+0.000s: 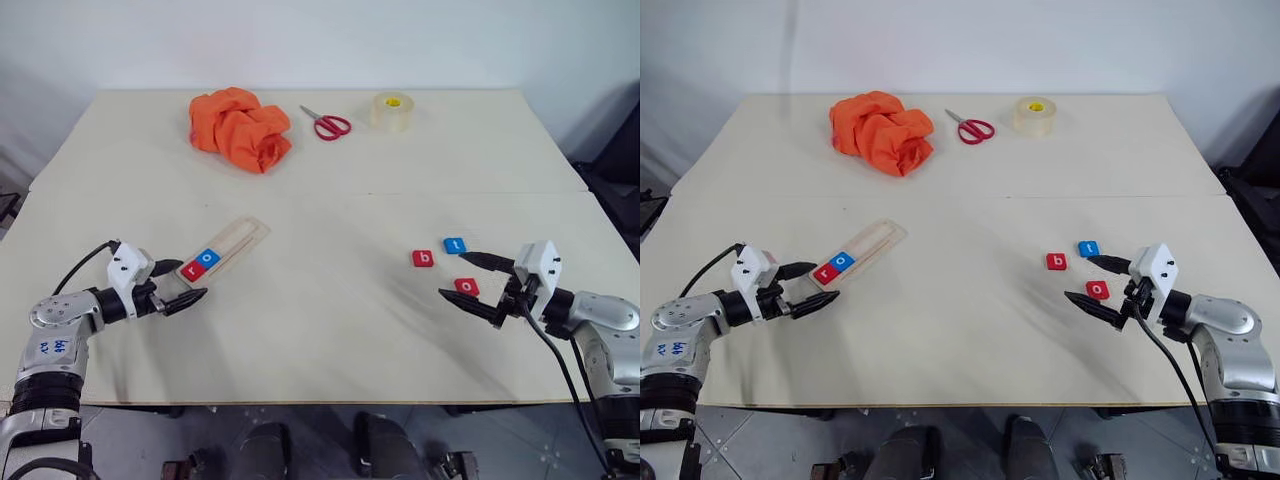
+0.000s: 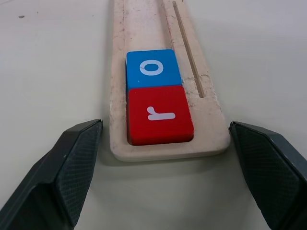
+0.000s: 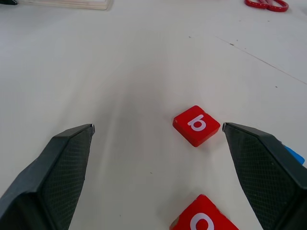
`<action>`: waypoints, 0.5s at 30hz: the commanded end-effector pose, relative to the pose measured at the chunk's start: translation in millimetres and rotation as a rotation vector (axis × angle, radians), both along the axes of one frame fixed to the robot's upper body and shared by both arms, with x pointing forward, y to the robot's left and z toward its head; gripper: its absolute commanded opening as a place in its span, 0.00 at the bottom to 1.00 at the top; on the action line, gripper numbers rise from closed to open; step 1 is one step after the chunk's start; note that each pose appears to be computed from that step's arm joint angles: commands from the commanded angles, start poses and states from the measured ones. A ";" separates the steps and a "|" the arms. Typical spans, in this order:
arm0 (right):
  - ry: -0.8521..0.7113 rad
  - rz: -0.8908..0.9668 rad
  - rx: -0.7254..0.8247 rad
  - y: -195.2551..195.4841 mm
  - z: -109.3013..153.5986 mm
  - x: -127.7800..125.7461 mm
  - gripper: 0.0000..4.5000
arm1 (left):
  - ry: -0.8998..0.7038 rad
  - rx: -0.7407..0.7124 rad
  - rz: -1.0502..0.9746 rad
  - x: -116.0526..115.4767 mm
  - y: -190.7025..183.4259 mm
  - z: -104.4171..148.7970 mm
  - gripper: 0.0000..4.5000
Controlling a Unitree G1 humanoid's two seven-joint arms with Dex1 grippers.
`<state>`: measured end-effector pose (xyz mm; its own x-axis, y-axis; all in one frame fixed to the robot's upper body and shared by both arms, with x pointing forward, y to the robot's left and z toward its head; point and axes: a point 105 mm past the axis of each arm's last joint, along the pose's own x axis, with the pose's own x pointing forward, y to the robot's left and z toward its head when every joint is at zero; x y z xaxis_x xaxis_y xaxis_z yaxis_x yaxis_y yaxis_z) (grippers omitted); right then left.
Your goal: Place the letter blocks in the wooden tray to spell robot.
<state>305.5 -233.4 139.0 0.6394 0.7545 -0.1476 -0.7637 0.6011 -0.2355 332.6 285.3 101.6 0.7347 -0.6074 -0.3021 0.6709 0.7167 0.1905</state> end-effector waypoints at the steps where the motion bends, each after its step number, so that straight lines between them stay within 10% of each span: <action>1: -0.065 -0.006 0.003 -2.4 16.9 -1.9 1.00 | 0.087 0.064 0.009 -1.1 1.9 -20.1 0.92; 4: -0.070 -0.005 0.003 -1.4 17.7 -1.2 1.00 | 0.091 0.073 0.023 0.7 3.9 -21.4 0.77; 15: -0.059 0.014 -0.014 -0.6 15.6 -0.5 1.00 | -0.028 0.100 -0.359 -15.4 -57.9 10.1 0.76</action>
